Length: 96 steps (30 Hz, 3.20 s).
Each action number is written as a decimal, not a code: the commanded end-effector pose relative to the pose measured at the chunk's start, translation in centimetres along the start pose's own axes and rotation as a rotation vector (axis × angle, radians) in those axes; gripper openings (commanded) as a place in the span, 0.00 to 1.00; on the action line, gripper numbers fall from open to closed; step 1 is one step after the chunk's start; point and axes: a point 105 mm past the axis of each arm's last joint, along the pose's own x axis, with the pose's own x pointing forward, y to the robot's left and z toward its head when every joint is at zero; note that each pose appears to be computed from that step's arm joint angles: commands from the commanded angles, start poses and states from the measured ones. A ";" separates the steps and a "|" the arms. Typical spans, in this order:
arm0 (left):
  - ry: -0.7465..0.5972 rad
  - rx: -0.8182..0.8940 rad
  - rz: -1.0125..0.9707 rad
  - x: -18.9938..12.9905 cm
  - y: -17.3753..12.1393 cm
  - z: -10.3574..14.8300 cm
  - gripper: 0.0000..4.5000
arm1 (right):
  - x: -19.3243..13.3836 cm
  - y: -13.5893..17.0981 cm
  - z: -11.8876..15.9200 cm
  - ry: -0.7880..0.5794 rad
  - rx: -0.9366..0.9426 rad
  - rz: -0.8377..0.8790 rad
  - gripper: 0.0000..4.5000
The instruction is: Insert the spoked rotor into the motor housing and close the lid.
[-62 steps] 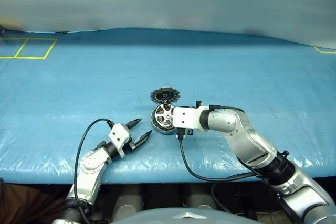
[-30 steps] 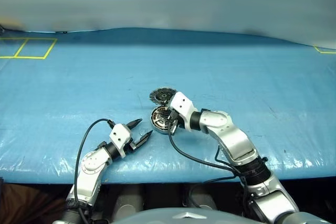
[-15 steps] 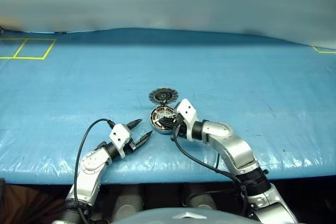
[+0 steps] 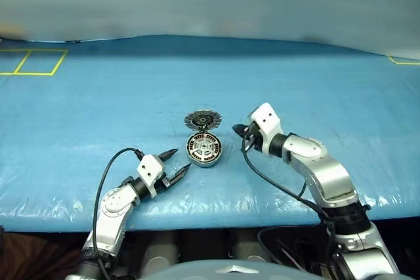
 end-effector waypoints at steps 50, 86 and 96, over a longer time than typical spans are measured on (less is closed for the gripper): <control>0.002 0.023 0.031 -0.8 1.2 -0.3 0.67 | 0.0 7.9 3.0 -0.269 0.032 0.306 0.66; 0.003 0.036 0.039 -0.8 1.3 -0.4 0.67 | 2.0 8.8 -0.9 -0.126 0.026 0.287 0.67; 0.009 0.026 0.037 -0.8 1.1 -0.7 0.67 | 2.0 9.1 -0.4 -0.087 0.048 0.276 0.67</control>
